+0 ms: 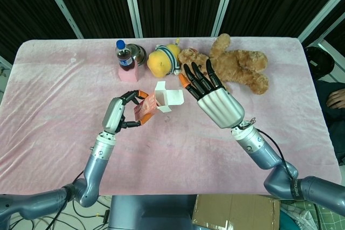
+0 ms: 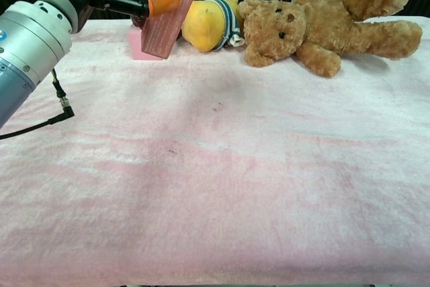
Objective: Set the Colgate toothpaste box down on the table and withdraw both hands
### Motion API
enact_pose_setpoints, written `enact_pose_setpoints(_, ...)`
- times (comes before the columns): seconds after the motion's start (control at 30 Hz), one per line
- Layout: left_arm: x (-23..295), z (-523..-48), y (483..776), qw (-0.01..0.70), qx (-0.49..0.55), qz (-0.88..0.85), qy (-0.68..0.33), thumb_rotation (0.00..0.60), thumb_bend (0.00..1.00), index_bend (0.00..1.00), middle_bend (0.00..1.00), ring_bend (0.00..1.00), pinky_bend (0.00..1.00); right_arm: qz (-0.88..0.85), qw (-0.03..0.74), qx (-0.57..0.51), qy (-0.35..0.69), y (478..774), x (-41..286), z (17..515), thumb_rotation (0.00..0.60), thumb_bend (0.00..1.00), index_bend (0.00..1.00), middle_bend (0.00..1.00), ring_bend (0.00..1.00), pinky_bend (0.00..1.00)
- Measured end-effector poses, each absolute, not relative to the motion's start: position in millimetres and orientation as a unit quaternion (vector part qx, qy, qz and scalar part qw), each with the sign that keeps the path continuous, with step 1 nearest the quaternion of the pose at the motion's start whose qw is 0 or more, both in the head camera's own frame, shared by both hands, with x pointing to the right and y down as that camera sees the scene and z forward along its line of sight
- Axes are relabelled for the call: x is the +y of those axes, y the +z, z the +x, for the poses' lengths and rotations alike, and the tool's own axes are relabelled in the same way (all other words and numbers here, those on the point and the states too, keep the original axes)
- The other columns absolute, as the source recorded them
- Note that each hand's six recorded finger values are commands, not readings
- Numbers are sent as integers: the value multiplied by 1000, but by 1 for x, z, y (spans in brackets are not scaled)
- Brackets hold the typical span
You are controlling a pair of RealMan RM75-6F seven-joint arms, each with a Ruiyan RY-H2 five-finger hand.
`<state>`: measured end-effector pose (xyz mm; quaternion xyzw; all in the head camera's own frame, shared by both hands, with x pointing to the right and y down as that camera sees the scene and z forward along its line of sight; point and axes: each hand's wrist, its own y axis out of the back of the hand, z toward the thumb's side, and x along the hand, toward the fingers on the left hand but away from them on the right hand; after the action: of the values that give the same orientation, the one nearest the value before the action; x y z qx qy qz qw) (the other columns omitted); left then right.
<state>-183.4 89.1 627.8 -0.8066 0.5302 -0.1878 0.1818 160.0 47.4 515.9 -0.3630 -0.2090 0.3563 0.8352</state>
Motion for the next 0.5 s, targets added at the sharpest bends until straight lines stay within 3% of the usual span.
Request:
enact_pose_setpoints(0.27,89,-191,635,217,513,-800,-224,600,407,501,526,476,588,-367,830,-204,368,521,49,168,600,307,0,28,3,153)
enact_pose_setpoints(0.5,88,-212,651,304,436,-790,-305,600,400,500,525,476,584,-379,819,-209,377,525,49,173,600,306,0,28,4,153)
